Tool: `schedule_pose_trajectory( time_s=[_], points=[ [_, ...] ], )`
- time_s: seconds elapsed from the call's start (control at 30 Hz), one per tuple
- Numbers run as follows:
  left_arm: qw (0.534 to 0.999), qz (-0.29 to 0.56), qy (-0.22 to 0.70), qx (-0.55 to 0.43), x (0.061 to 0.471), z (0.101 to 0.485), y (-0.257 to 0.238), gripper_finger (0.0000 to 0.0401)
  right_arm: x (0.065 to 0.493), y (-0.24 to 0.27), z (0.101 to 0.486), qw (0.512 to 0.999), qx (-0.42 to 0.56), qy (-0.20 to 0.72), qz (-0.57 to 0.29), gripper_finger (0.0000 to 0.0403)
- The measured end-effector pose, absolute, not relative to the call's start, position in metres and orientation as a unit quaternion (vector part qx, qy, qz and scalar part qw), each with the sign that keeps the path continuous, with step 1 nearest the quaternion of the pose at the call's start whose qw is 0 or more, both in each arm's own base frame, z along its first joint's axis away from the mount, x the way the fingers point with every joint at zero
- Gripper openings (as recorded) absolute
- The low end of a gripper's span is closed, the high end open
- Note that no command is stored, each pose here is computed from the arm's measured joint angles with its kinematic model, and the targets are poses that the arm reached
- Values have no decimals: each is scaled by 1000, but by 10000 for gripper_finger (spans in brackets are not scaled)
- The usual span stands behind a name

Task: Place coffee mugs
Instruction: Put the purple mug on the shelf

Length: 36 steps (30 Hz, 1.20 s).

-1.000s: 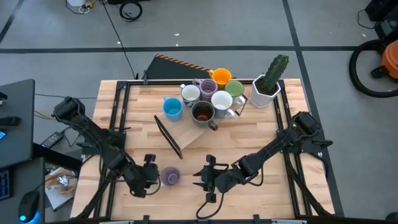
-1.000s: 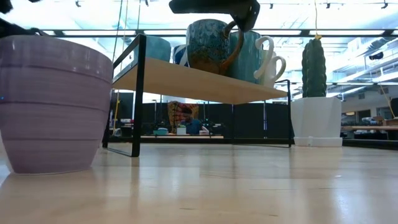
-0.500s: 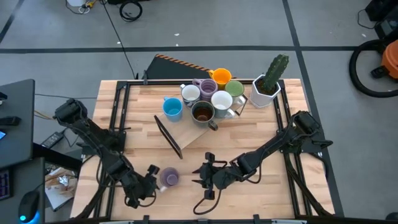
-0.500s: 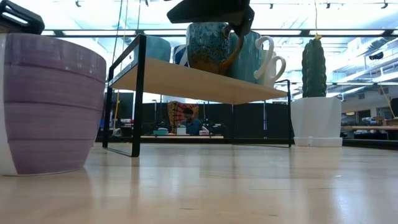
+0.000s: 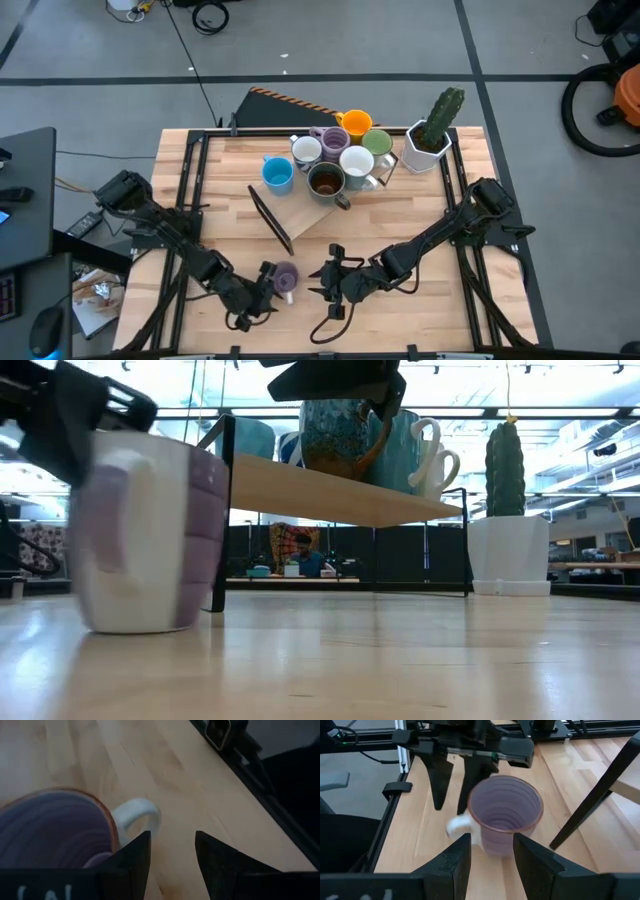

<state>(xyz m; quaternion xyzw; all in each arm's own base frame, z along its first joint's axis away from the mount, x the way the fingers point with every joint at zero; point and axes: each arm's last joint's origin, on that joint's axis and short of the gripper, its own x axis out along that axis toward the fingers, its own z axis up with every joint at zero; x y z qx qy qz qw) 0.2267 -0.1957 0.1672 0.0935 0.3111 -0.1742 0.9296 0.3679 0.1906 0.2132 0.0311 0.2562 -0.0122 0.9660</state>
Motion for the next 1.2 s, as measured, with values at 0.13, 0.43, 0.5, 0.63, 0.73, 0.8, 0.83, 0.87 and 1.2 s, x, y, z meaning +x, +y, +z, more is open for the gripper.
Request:
schedule_pose_trajectory(
  time_s=[0.13, 0.43, 0.5, 0.63, 0.73, 0.8, 0.83, 0.87, 1.2],
  points=[
    [934, -168, 303, 87, 230, 169, -192, 162, 368, 190, 213, 966, 41, 256, -18, 153],
    [926, -223, 289, 95, 215, 196, -201, 162, 364, 198, 213, 964, 78, 255, -16, 153],
    [922, -218, 303, 105, 211, 206, -198, 162, 363, 201, 214, 964, 85, 252, -14, 153],
    [900, -195, 353, 165, 210, 221, -191, 162, 360, 209, 217, 968, 93, 232, -14, 153],
    [881, -192, 376, 215, 213, 226, -187, 162, 359, 213, 219, 971, 93, 220, -22, 153],
    [871, -200, 375, 247, 217, 225, -184, 162, 357, 214, 219, 972, 90, 216, -31, 153],
    [866, -204, 374, 263, 218, 225, -183, 162, 357, 214, 219, 972, 89, 216, -33, 153],
    [861, -208, 371, 278, 219, 225, -181, 162, 357, 214, 218, 971, 89, 218, -35, 153],
    [835, -228, 395, 306, 233, 208, -158, 159, 356, 214, 217, 969, 89, 231, -25, 153]
  ],
)
